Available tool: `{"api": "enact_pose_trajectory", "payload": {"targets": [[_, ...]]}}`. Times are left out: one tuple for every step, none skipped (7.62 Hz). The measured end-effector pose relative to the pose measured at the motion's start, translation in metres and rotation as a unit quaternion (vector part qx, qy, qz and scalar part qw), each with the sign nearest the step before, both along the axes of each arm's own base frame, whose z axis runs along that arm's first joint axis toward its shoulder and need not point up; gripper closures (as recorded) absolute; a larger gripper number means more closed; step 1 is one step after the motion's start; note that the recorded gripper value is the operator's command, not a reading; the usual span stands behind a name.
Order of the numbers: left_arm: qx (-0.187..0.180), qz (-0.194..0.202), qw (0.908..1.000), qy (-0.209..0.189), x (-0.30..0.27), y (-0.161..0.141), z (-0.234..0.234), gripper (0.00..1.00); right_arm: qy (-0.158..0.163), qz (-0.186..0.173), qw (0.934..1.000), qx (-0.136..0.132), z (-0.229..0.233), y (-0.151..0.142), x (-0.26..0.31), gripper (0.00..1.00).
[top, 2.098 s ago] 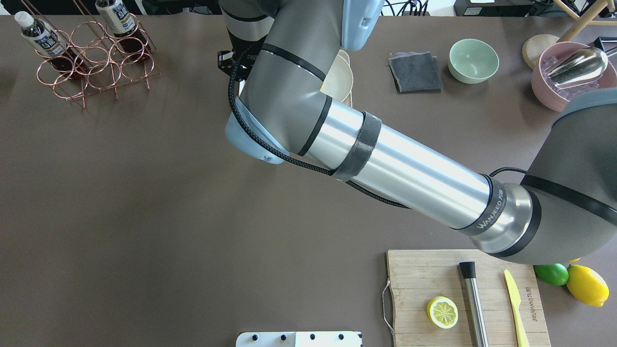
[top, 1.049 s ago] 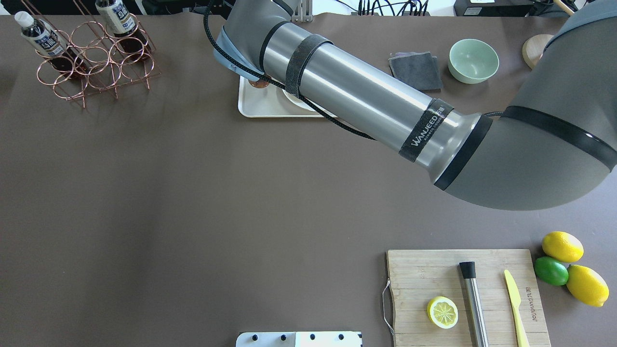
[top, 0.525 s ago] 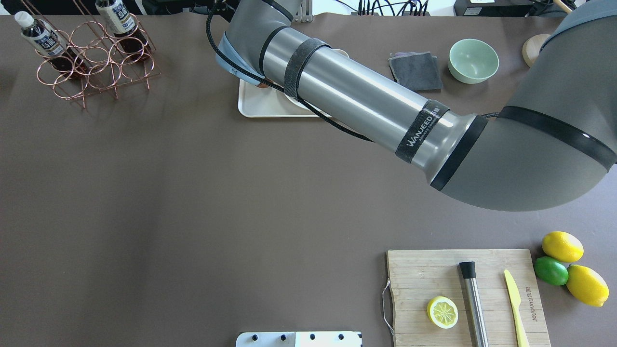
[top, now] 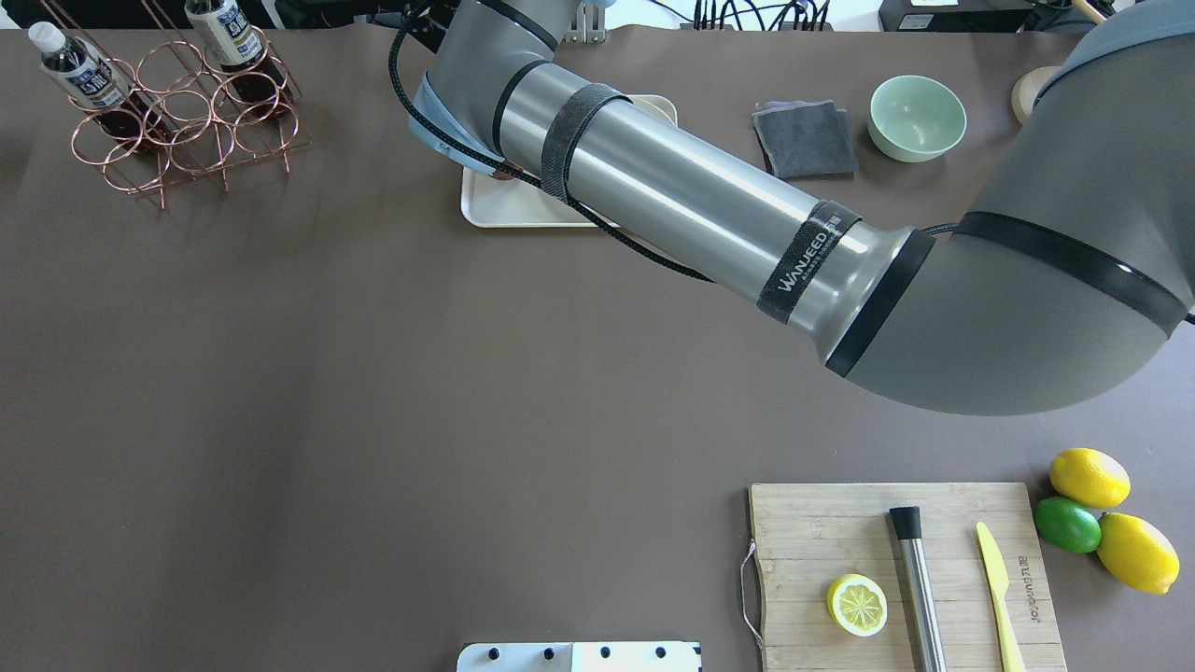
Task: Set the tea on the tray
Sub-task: 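Lower the tea bottle onto the white tray beside the plate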
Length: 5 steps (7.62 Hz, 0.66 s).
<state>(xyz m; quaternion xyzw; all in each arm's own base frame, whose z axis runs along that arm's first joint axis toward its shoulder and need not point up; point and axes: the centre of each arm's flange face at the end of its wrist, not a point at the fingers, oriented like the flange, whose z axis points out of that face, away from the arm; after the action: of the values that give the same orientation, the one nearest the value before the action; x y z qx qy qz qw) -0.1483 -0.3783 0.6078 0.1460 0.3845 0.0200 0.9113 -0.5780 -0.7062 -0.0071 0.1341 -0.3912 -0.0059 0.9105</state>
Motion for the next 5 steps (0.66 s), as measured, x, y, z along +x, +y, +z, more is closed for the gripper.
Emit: {"api": "enact_pose_trajectory", "payload": {"targets": [[0.0, -0.001, 1.0, 0.001, -0.0007, 0.0003, 0.0002, 0.03, 0.003, -0.001, 1.0, 0.001, 0.0028, -0.0016, 0.0002, 1.0], [0.0, -0.001, 1.0, 0.002, -0.0012, 0.0005, 0.0002, 0.03, 0.005, -0.001, 1.0, 0.001, 0.0048, -0.0033, 0.0009, 1.0], [0.0, -0.002, 1.0, 0.002, -0.0018, 0.001, 0.0006, 0.03, 0.006, -0.001, 1.0, 0.001, 0.0057, -0.0039, 0.001, 0.94], [-0.001, -0.003, 1.0, 0.002, -0.0021, 0.0013, 0.0015, 0.03, 0.006, -0.001, 1.0, 0.002, 0.0045, -0.0041, 0.0014, 0.72], [-0.001, -0.003, 1.0, 0.002, -0.0026, 0.0016, 0.0014, 0.03, 0.006, -0.001, 1.0, 0.002, 0.0045, -0.0042, 0.0015, 0.63]]}}
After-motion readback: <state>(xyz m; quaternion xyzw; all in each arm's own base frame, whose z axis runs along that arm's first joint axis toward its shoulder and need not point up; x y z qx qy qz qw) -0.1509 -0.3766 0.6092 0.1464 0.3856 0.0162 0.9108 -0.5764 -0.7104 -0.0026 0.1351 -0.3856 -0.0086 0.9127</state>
